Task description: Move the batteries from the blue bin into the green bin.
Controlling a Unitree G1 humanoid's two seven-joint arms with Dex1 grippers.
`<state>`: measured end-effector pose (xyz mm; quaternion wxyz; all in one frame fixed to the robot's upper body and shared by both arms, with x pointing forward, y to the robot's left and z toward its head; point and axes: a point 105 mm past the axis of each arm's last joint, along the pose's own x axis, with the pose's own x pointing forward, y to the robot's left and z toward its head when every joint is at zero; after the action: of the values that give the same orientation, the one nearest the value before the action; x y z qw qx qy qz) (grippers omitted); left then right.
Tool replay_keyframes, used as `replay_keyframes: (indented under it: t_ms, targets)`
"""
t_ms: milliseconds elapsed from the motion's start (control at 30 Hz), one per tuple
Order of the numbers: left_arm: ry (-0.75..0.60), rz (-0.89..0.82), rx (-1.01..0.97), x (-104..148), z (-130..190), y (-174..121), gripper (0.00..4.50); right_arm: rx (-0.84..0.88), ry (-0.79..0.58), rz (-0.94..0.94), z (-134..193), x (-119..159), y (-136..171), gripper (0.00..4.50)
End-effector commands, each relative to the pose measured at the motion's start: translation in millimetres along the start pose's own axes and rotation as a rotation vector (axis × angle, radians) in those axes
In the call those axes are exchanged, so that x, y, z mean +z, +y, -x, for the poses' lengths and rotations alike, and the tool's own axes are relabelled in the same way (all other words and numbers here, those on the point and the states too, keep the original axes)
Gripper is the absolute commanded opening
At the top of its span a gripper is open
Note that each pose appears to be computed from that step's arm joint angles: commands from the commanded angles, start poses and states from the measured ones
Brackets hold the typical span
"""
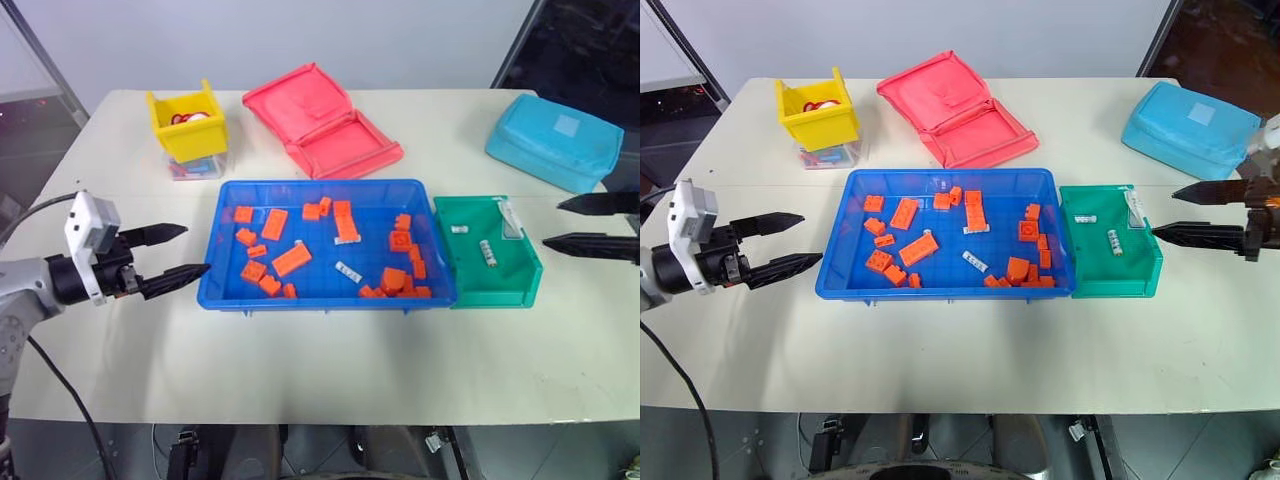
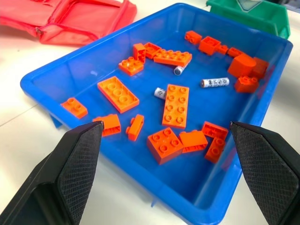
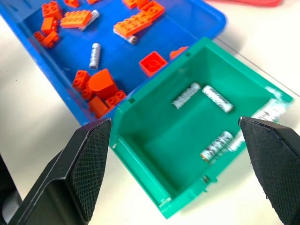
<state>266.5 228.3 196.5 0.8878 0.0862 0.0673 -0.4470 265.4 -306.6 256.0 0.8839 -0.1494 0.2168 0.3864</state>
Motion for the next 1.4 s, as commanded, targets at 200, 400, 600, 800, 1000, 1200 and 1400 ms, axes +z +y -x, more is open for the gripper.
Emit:
replay_keyframes:
  t_ms: [200, 400, 600, 800, 1000, 1200, 1400]
  targets:
    - [-0.009, -0.038, -0.015, 13.1, 2.1, 0.3, 4.50, -0.015, -0.030, 0.045, 3.0, 8.4, -0.3, 4.45]
    - [0.002, -0.045, -0.018, 13.1, 1.5, 1.5, 4.50, -0.024, -0.045, 0.037, -3.7, 5.7, -5.0, 4.45]
    - [0.012, -0.053, -0.023, 13.1, 0.3, 0.6, 4.50, -0.029, -0.047, 0.027, -7.7, 1.1, -7.7, 4.45]
    - [0.030, -0.049, -0.020, 9.8, 2.1, 0.6, 4.50, -0.028, -0.047, 0.035, -9.9, 3.2, -8.3, 4.45]
    - [0.028, -0.051, -0.018, 9.9, 1.5, -0.2, 4.50, -0.024, -0.047, 0.056, -13.4, 6.4, -8.2, 4.45]
    - [0.012, -0.061, -0.002, 12.1, -1.3, 1.8, 4.50, 0.059, -0.181, 0.219, -46.5, 57.9, 7.9, 4.45]
    - [-0.008, -0.082, 0.000, 17.5, -5.8, 2.1, 4.50, 0.195, -0.311, 0.401, -120.8, 117.2, 37.9, 4.45]
